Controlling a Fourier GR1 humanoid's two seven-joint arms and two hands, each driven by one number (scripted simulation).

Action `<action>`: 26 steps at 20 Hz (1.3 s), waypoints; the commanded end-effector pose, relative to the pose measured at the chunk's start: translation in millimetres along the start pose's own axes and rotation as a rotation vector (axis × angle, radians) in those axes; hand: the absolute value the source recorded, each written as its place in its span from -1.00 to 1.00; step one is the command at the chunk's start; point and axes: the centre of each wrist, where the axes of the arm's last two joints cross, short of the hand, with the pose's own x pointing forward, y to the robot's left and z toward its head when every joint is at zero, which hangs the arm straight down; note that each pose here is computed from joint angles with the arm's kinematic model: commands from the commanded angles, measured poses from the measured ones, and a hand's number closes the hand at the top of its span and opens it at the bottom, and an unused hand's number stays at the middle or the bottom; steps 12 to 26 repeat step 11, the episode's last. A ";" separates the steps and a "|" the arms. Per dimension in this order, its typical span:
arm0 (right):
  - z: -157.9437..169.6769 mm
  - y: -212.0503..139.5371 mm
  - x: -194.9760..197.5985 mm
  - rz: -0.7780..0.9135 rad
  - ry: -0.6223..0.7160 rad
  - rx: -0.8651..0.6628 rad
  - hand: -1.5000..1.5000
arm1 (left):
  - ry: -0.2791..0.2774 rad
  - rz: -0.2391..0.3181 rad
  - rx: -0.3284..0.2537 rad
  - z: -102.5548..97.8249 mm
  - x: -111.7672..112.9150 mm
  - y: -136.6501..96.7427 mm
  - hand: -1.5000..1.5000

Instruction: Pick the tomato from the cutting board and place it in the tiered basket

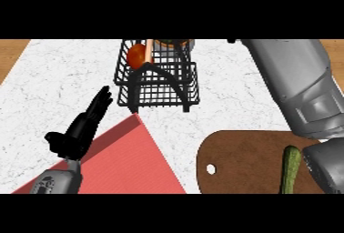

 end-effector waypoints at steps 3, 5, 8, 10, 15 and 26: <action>-23.0 -86.1 -25.3 -0.143 -0.063 -0.111 -1.00 | 0.081 0.017 0.030 16.0 -29.5 -6.7 0.00; -30.0 -130.4 -34.3 -0.170 -0.065 -0.121 -1.00 | 0.080 0.030 0.042 10.7 -26.8 -6.6 0.00; -31.6 -182.5 -59.6 -0.134 -0.064 -0.132 -1.00 | 0.087 0.019 0.037 20.7 -20.1 25.4 0.00; -28.1 -221.0 -69.1 -0.114 -0.063 -0.087 -1.00 | 0.080 0.023 0.032 18.9 -21.3 -2.7 0.00; -23.9 -221.6 -84.4 -0.114 -0.052 -0.076 -1.00 | 0.083 0.040 0.037 30.0 -27.6 6.4 0.00; -23.9 -221.6 -84.4 -0.114 -0.052 -0.076 -1.00 | 0.083 0.040 0.037 30.0 -27.6 6.4 0.00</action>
